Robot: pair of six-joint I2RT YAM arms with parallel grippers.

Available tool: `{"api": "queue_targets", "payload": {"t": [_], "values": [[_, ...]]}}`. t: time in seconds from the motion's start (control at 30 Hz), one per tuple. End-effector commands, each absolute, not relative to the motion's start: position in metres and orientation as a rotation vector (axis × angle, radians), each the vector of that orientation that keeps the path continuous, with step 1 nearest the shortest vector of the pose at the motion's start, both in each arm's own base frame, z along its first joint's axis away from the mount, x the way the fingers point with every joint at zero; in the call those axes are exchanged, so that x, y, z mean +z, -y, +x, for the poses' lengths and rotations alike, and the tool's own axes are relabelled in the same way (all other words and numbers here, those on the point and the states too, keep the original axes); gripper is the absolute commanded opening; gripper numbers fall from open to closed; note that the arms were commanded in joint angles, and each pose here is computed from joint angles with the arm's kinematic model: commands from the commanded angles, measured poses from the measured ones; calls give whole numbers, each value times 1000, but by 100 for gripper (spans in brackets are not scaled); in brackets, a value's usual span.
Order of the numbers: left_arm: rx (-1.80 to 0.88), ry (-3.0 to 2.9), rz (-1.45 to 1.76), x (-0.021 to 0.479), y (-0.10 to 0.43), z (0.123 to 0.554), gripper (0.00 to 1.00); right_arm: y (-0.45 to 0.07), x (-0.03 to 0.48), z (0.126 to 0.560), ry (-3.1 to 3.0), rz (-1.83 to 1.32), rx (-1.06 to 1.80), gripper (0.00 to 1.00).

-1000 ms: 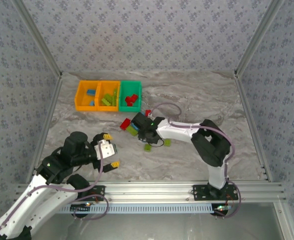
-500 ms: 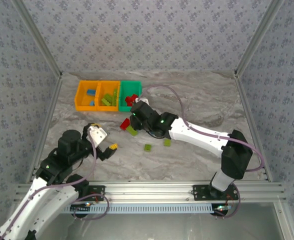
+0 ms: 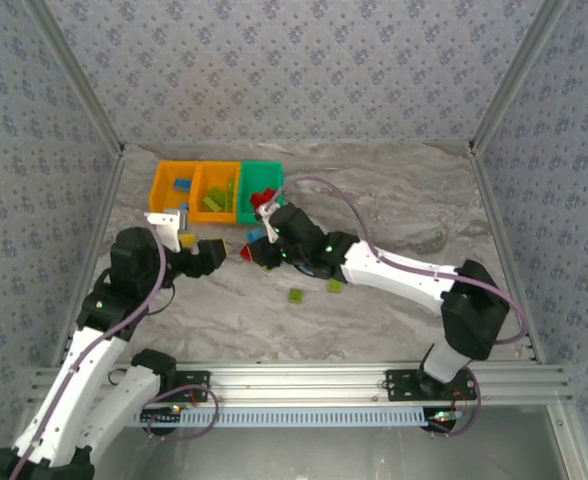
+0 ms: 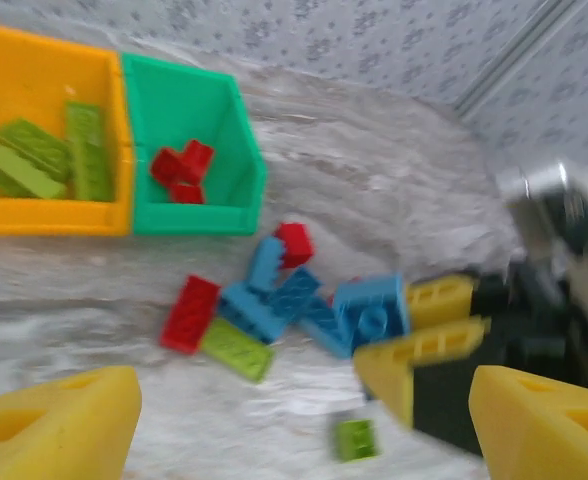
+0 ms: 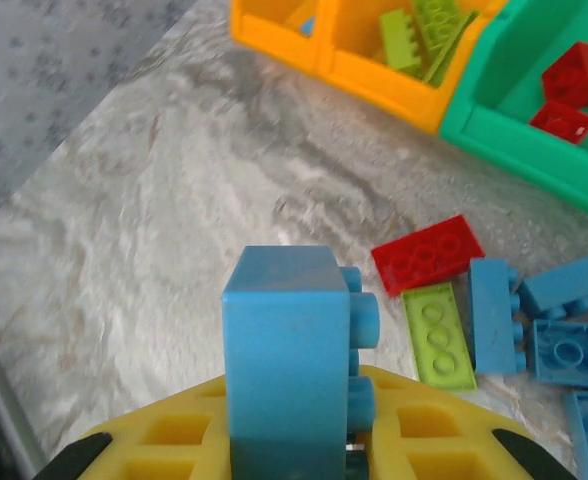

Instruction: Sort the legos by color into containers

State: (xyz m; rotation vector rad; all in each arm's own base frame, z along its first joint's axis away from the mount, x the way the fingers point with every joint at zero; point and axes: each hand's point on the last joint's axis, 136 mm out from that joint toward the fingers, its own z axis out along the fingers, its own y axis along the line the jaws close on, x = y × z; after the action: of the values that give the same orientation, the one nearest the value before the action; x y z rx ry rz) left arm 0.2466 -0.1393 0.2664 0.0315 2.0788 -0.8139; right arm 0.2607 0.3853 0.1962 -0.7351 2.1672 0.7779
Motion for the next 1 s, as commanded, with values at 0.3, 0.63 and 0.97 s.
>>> {"api": "queue_targets", "payload": {"t": [0.3, 0.63, 0.97], "values": [[-1628, -1918, -102, 349, 214, 269, 81, -371, 305, 238, -1786, -887, 1199, 15], [-1507, -2093, 74, 320, 233, 258, 85, -380, 329, 246, -1766, -897, 1199, 15], [-1420, -2159, 81, 308, 234, 256, 48, -387, 315, 254, -1826, -896, 1141, 14]]}}
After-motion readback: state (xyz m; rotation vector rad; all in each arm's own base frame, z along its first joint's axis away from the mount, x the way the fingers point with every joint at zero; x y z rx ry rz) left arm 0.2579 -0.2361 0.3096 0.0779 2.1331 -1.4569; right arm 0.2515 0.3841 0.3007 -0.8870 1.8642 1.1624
